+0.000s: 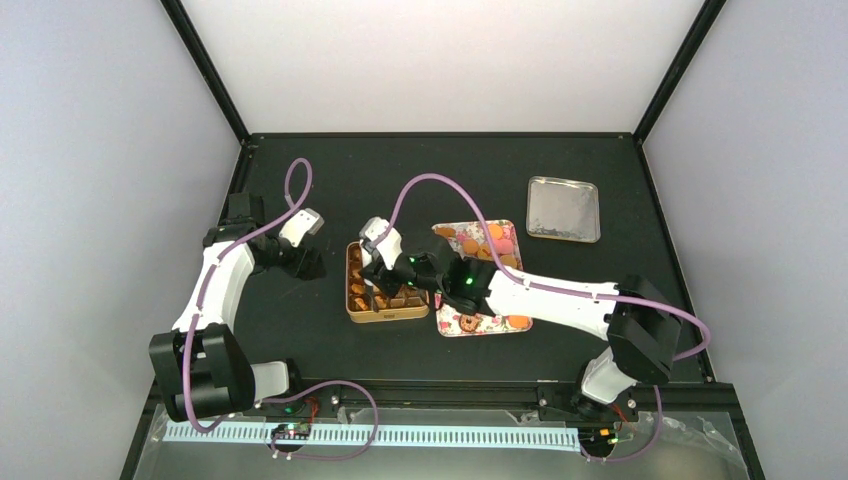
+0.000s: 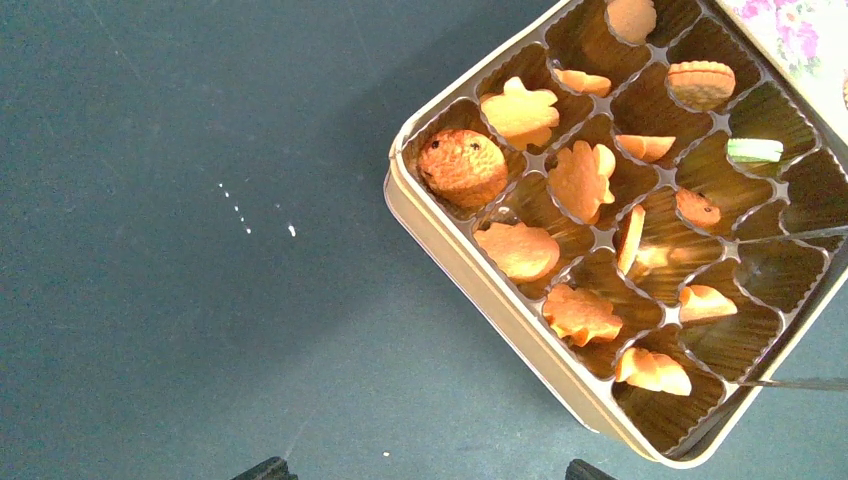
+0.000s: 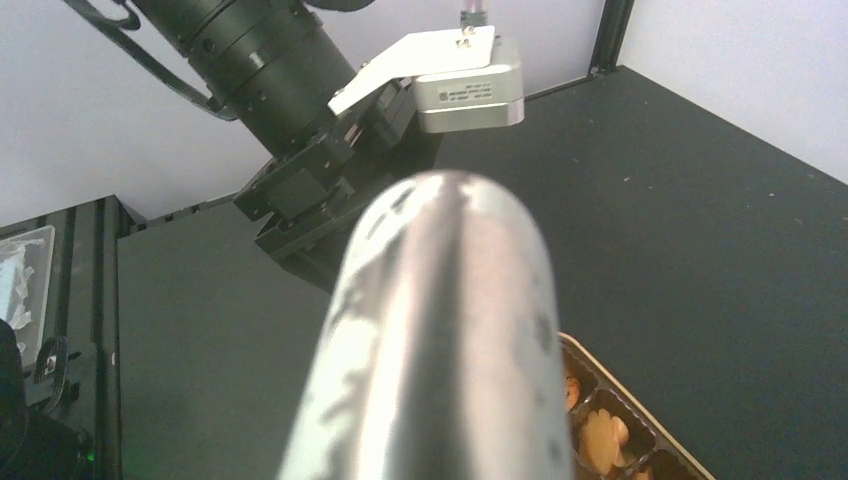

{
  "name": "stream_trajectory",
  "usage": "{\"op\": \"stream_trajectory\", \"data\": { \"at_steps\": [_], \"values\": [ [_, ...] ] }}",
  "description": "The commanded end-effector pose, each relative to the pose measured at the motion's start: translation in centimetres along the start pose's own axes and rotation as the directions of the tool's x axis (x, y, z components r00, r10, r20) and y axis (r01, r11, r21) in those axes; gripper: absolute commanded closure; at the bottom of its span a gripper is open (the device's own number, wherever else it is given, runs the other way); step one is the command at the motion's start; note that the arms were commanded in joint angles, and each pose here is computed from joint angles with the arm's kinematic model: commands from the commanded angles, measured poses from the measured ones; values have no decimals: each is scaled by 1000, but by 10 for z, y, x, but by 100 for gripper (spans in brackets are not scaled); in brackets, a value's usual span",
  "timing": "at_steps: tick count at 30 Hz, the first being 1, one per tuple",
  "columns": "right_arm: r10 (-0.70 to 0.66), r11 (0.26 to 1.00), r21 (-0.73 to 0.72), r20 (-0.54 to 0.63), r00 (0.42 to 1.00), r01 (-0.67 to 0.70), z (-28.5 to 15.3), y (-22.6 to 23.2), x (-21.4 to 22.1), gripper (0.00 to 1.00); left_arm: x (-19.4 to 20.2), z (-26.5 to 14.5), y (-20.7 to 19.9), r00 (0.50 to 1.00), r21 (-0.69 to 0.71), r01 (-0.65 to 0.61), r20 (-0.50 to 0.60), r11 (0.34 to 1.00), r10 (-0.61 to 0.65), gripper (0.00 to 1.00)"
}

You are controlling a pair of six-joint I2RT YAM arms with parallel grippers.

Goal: Pack the cookies
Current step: Place the fake cookies in the empty pocket of the box, then pick up the fake cookies from the plate.

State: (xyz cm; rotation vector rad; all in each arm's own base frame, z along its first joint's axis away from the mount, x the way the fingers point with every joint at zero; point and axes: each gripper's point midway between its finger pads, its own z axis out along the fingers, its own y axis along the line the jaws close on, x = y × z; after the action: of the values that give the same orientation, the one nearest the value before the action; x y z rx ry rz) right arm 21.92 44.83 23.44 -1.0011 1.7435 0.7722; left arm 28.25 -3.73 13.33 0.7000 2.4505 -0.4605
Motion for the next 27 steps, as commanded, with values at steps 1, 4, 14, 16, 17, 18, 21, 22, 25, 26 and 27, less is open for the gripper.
{"op": "stream_trajectory", "data": {
  "at_steps": [1,4,14,16,17,18,21,22,25,26,27],
  "values": [
    [3,1000,-6,107,994,-3,-19,-5,-50,61,-7,-10,-5,999,4,-25,34,1000,25,28],
    [8,999,33,128,992,-12,-30,-22,-63,64,-7,-10,-4,999,-1,-28,30,1000,28,28],
    [95,926,354,121,988,-132,-77,-170,-50,59,-8,-9,-4,999,5,-21,34,1000,20,28],
    [115,895,421,99,988,-147,-83,-200,-36,58,-8,-10,-5,999,4,-20,34,1000,20,28],
    [124,881,448,89,988,-151,-85,-213,-30,57,-8,-10,-5,999,4,-20,36,1000,20,28],
    [133,868,472,81,988,-155,-88,-226,-23,57,-8,-11,-5,999,4,-22,37,1000,22,28],
    [142,850,506,48,989,-147,-86,-245,-7,56,-9,-11,-5,999,3,-23,39,1000,23,28],
    [144,847,511,37,989,-143,-84,-249,-3,55,-9,-11,-5,999,2,-23,39,1000,23,28],
    [149,842,523,5,989,-130,-76,-257,10,55,-9,-11,-4,999,2,-22,38,1000,22,28],
    [148,841,526,2,989,-127,-75,-258,12,54,-10,-11,-4,999,-1,-23,39,1000,23,28],
    [153,840,528,-9,988,-125,-71,-259,17,54,-9,-11,-4,999,-1,-22,38,1000,22,28]
  ]
}}
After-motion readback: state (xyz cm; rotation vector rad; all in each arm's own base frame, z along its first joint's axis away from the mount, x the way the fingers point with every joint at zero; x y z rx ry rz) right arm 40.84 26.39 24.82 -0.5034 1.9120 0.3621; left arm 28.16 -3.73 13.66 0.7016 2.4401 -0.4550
